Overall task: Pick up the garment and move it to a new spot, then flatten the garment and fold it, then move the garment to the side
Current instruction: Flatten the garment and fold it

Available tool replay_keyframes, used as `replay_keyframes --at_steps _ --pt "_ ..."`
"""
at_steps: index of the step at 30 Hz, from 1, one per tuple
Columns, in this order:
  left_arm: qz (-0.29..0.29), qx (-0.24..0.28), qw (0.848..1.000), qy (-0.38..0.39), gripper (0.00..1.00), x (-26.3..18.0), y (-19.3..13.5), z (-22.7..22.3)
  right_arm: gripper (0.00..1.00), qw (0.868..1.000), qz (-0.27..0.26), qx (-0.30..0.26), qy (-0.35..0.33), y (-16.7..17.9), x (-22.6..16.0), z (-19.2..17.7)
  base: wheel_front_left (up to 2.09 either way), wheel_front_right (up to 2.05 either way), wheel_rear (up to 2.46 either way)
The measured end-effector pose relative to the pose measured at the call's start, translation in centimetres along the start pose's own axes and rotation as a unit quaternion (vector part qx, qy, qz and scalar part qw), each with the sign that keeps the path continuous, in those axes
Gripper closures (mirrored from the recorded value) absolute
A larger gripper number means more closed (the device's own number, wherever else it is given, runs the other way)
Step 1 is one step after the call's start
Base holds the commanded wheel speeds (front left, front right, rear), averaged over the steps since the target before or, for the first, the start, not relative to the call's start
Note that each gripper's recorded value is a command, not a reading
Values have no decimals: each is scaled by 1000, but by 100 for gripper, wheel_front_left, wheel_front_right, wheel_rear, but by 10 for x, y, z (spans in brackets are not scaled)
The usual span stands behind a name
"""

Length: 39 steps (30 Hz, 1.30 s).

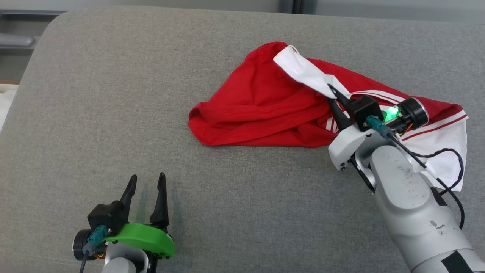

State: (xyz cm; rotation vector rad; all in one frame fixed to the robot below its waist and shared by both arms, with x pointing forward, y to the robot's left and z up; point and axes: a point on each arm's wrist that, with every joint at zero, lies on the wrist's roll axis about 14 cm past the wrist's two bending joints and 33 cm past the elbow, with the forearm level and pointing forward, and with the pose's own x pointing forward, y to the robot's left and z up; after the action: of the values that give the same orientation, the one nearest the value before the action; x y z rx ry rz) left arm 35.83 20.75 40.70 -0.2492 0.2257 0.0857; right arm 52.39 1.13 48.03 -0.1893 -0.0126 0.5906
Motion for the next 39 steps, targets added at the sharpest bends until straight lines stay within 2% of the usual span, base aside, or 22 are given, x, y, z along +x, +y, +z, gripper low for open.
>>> replay_keyframes --at_steps 6,11,17,18,20,23,25,32,39 --pt "-11 2 1000 2 0 7 -7 -1 100 997 -60 17 -50 -44 15 32 0 0 0" --pt "-14 1 1000 5 0 9 -9 -2 100 990 -122 -13 -70 -94 33 56 0 0 0" --pt "9 -3 1000 17 0 1 5 -8 100 985 -171 -21 -23 -131 43 34 0 0 0" --pt "14 -4 1000 18 0 0 8 -9 81 983 -182 -20 -15 -138 44 29 0 0 0" --pt "24 -3 999 24 0 -2 14 -12 0 978 -210 -20 3 -156 41 18 0 0 0" --pt "33 -1 999 26 0 -2 20 -13 0 968 -249 -2 28 -177 33 -4 0 0 0" --pt "39 -1 999 29 0 -2 24 -14 0 966 -257 3 33 -178 32 -13 0 0 0" --pt "40 -3 999 34 0 0 24 -17 0 972 -230 15 47 -154 37 -35 0 0 0" --pt "18 1 999 31 0 15 12 -15 0 969 -230 53 66 -150 35 -56 0 0 0"
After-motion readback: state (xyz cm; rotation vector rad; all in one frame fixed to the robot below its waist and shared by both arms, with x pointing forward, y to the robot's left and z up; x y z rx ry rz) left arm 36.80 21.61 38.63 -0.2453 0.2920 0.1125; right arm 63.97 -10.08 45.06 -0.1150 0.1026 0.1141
